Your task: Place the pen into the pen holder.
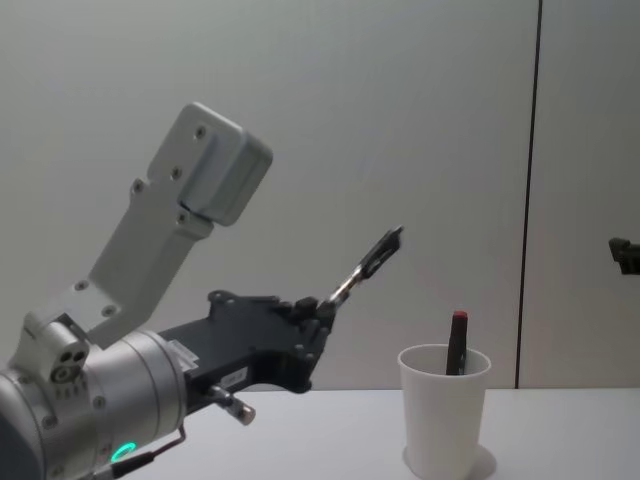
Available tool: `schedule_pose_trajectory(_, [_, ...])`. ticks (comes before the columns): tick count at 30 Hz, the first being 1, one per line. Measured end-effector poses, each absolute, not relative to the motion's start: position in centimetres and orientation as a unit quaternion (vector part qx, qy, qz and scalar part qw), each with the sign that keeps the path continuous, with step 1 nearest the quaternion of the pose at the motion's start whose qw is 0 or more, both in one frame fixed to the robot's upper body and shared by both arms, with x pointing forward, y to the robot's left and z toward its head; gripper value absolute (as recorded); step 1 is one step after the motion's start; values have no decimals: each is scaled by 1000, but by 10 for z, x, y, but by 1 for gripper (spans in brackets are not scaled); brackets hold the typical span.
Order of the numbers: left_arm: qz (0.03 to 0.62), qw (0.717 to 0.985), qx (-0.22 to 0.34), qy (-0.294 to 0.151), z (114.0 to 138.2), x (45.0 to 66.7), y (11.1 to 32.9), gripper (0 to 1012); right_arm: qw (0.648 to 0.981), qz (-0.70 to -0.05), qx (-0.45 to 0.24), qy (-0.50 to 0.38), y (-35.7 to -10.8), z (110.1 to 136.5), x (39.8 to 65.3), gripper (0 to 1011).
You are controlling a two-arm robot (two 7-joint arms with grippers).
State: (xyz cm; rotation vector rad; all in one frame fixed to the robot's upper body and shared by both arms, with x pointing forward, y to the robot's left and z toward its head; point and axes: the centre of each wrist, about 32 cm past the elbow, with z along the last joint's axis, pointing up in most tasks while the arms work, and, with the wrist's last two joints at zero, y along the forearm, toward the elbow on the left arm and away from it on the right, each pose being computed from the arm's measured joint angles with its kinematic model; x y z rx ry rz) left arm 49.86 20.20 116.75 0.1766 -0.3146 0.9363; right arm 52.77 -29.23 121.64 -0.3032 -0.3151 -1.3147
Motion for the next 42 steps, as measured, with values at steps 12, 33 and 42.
schedule_pose_trajectory(12, [394,897,53,-194,1164,509,197,129,769,-606,-140,-145,-292,1216,528,1001])
schedule_pose_trajectory(33, [313,921,32,-228,1163,533,184,129,769,-606,-140,-145,-292,1216,528,1001])
schedule_pose_trajectory(42, [297,926,27,-233,1162,541,177,129,769,-606,-140,-145,-292,1216,528,1001])
